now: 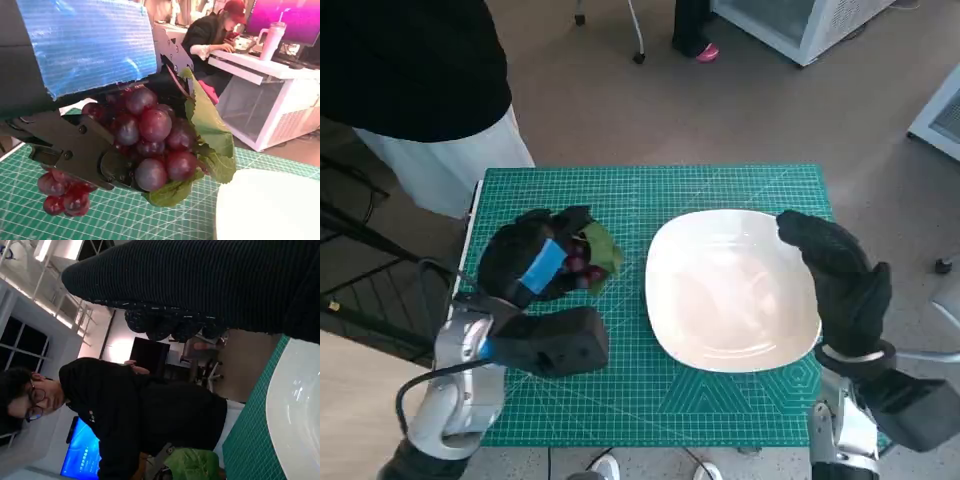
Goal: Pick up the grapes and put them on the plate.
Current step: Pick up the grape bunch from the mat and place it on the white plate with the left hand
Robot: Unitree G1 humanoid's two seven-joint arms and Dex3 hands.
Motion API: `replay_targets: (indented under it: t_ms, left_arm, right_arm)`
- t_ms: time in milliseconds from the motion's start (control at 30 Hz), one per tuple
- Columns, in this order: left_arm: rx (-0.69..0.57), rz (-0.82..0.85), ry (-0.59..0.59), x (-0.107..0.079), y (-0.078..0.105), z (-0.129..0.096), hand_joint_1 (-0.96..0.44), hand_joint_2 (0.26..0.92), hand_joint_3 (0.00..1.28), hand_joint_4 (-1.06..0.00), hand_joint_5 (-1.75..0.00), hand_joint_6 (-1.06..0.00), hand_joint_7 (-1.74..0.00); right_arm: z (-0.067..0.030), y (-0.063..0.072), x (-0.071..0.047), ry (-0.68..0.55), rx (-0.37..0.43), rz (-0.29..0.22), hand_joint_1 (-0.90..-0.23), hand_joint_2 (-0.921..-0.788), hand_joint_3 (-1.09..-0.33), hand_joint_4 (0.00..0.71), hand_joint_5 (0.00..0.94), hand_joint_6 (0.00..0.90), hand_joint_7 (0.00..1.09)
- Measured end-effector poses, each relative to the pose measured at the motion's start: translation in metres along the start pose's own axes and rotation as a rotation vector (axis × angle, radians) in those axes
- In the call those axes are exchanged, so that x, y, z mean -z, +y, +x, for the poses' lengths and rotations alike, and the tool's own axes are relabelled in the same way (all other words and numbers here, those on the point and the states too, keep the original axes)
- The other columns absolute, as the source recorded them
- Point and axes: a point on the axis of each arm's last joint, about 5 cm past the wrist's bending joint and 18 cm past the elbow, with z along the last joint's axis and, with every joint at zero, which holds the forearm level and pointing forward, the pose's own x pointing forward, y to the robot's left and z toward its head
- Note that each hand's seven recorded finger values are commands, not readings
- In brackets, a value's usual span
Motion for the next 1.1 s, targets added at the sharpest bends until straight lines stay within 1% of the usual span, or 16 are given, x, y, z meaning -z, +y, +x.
replay_targets:
  t_ms: [167, 333, 600, 933, 1100]
  left_arm:
    - [0.017, -0.007, -0.042, -0.011, -0.001, 0.004, 0.00, 0.921, 0.08, -0.69, -1.18, -0.59, -1.18]
    - [0.035, 0.022, -0.078, -0.020, 0.000, 0.009, 0.00, 0.920, 0.06, -0.72, -1.20, -0.63, -1.08]
    - [0.043, 0.053, -0.167, -0.037, 0.002, 0.017, 0.00, 0.920, 0.06, -0.71, -1.17, -0.61, -1.13]
    - [0.096, 0.079, -0.235, -0.050, -0.007, 0.030, 0.00, 0.920, 0.07, -0.71, -1.26, -0.63, -1.04]
    - [0.111, 0.086, -0.257, -0.055, -0.011, 0.034, 0.00, 0.921, 0.06, -0.67, -1.20, -0.66, -1.12]
  right_arm:
    - [0.0002, 0.000, 0.000, 0.003, -0.005, 0.002, -0.415, -0.921, -0.559, 0.593, 0.001, 0.557, 0.00]
    - [-0.0004, -0.002, 0.000, 0.004, 0.000, -0.001, -0.417, -0.921, -0.557, 0.593, 0.001, 0.557, 0.00]
    - [0.0003, -0.002, -0.002, -0.004, -0.001, -0.003, -0.418, -0.921, -0.555, 0.593, 0.001, 0.558, 0.00]
    - [-0.0015, -0.004, -0.003, -0.008, 0.013, 0.001, -0.423, -0.921, -0.553, 0.594, 0.001, 0.558, 0.00]
    - [-0.0024, -0.006, -0.003, -0.010, 0.020, -0.003, -0.423, -0.921, -0.552, 0.594, 0.001, 0.558, 0.00]
